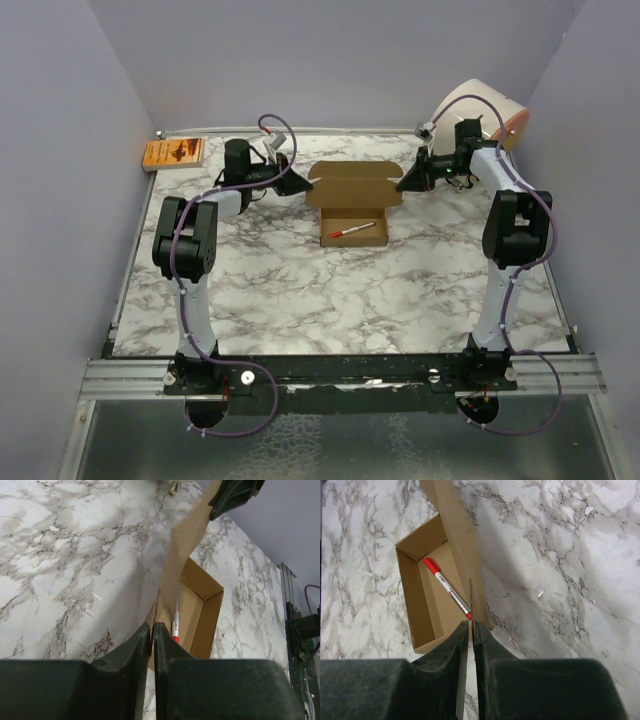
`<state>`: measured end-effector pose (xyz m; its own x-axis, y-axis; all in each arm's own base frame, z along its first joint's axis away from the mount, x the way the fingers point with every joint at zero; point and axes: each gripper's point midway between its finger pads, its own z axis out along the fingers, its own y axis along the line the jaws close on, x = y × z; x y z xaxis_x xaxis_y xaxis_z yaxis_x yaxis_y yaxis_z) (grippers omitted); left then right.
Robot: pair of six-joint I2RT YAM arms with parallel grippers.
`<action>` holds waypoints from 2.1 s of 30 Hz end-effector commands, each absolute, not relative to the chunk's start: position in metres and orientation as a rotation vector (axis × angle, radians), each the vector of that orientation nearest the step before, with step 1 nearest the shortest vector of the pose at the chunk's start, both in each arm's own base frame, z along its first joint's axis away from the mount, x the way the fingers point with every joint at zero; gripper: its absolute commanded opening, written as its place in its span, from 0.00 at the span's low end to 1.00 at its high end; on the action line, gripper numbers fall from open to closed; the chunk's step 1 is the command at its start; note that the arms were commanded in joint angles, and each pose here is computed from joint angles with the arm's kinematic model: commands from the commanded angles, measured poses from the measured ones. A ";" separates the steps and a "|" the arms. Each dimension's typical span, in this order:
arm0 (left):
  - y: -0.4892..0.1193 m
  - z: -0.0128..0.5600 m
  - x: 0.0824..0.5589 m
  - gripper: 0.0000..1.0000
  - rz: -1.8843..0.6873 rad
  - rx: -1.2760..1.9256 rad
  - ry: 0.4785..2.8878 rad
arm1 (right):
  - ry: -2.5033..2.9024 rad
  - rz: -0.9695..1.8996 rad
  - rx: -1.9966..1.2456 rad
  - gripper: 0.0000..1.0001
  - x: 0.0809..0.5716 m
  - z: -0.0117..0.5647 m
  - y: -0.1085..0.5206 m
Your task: Fold the paper box
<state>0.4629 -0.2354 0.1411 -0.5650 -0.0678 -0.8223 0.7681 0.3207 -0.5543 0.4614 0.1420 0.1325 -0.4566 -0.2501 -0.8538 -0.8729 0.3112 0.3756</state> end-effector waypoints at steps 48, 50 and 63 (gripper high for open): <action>-0.248 0.188 0.409 0.00 -0.539 0.224 1.614 | 1.694 0.375 -0.455 0.01 0.439 0.196 0.199; -0.248 0.189 0.407 0.00 -0.517 0.209 1.598 | 1.668 0.375 -0.452 0.01 0.434 0.197 0.203; -0.244 0.186 0.417 0.00 -0.406 0.148 1.495 | 1.526 0.398 -0.380 0.01 0.414 0.194 0.213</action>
